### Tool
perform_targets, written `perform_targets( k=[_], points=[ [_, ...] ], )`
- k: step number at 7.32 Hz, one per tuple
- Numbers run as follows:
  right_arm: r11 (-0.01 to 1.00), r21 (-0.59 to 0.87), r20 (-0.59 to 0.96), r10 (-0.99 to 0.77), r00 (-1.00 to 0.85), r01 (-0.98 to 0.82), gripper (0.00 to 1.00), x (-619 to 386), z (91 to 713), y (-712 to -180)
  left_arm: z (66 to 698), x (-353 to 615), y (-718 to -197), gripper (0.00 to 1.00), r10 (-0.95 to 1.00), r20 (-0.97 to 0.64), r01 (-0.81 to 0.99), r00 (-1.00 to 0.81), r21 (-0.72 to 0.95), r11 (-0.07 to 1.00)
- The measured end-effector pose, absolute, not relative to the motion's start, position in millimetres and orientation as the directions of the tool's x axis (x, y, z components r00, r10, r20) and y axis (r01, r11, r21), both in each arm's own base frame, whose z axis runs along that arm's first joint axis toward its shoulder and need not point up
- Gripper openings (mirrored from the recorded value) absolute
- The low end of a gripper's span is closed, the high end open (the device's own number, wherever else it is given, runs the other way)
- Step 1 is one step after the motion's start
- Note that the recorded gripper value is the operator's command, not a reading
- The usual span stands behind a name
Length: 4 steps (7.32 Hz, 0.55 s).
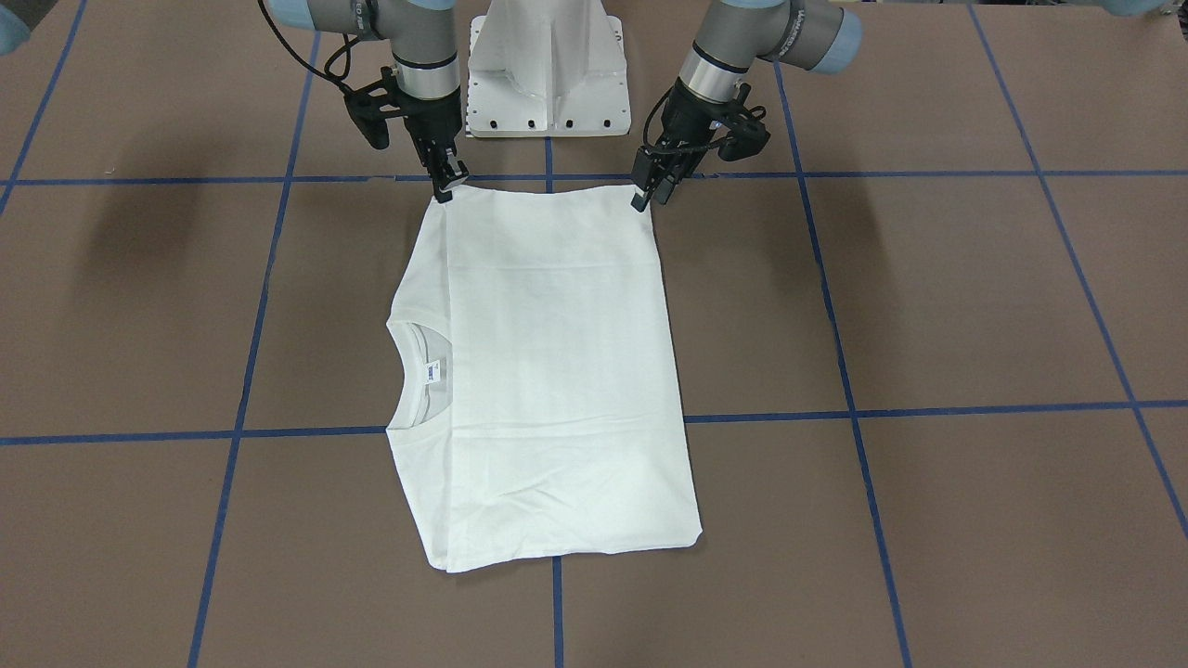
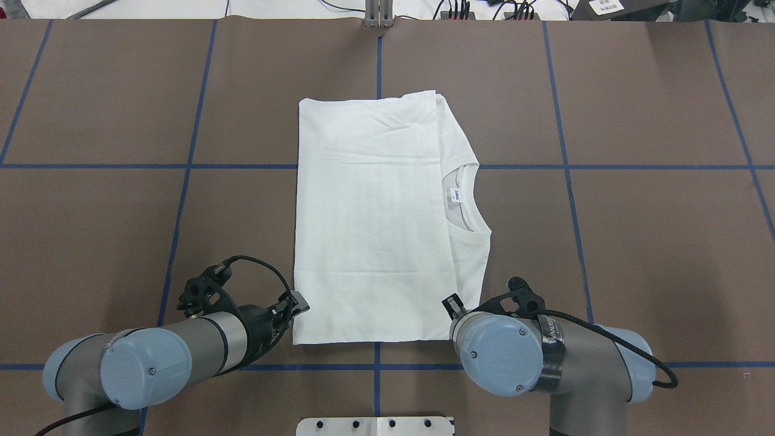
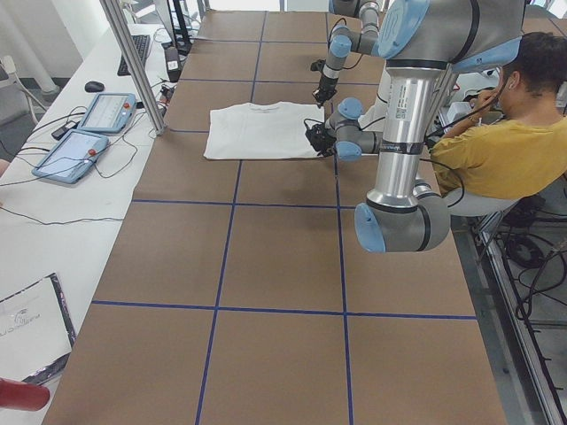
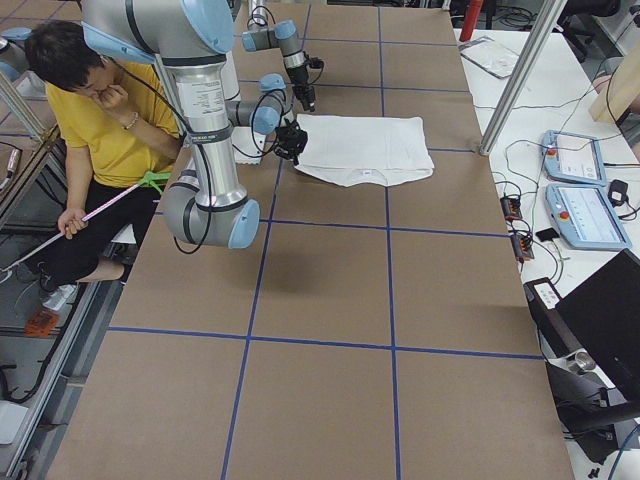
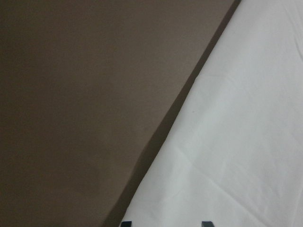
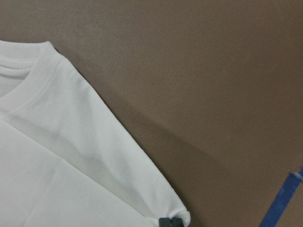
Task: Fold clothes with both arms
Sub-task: 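Bring the left gripper down to the shirt's near edge beside the right gripper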
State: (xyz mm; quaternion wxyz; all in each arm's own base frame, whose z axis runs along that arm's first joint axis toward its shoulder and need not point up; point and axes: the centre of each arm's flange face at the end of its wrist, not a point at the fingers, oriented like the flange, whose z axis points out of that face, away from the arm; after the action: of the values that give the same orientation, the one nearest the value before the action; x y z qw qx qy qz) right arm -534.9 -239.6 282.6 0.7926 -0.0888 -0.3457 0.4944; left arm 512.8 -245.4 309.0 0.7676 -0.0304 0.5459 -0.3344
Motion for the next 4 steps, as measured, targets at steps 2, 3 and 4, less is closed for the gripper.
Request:
perform_targets(
  k=[2,3,4],
  points=[
    [0.496,-0.485,0.46,0.845,0.273,-0.72,0.0,-534.9,281.4,-239.1,313.2,519.8,-233.3,0.53,-0.559,-0.806,0.482,0.197,-0.416,0.771],
    [0.497,-0.487,0.46,0.845,0.273,-0.719,0.0,-535.0,280.7,-239.0,314.8,522.3,-228.8,0.51,-0.565,-0.799,0.483,0.205,-0.42,0.769],
    [0.497,-0.488,0.46,0.845,0.272,-0.717,0.0,-535.0,279.9,-238.8,316.2,524.4,-225.4,0.49,-0.568,-0.795,0.482,0.211,-0.421,0.768]
  ],
)
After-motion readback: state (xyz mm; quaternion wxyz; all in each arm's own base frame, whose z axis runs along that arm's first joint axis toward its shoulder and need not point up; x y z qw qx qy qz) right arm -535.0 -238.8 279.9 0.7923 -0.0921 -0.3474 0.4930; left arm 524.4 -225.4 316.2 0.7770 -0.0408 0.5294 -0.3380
